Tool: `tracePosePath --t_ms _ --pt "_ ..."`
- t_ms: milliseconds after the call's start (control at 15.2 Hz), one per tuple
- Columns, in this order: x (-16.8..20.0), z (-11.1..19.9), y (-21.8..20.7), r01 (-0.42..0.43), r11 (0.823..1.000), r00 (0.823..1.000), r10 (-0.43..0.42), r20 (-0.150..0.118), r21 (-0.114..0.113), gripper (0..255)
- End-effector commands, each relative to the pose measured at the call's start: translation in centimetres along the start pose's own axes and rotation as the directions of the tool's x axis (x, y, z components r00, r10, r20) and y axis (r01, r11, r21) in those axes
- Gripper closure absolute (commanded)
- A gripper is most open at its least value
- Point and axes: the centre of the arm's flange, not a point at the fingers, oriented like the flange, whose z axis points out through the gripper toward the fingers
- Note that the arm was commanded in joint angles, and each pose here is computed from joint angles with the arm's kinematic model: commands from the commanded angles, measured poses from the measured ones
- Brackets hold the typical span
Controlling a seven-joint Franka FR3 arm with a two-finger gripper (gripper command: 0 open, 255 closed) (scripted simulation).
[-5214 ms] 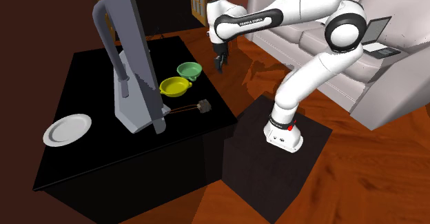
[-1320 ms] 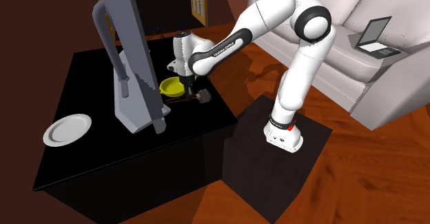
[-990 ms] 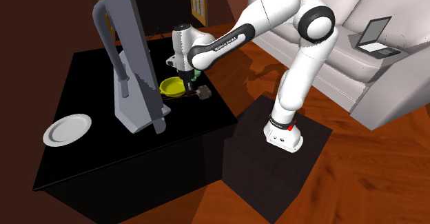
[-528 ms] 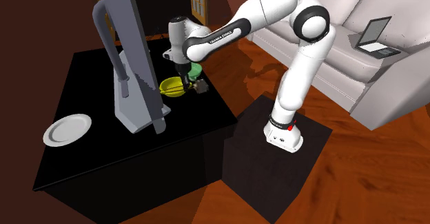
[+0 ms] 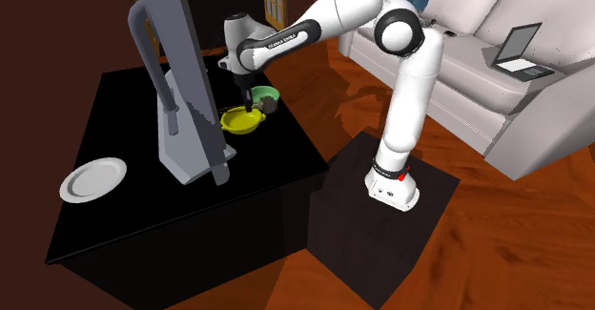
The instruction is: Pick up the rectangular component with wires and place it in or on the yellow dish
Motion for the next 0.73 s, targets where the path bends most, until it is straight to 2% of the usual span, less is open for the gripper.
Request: tracePosePath --t_ms 0,330,660 --pt "0.6 -0.2 2.4 0.001 1.0 1.0 -0.001 -0.002 -0.001 255" --pt "1.8 -0.1 9.5 0.001 1.0 1.0 -0.001 -0.002 -0.001 255" --pt "1.8 2.5 9.5 0.001 1.0 1.0 -0.001 -0.002 -0.001 255"
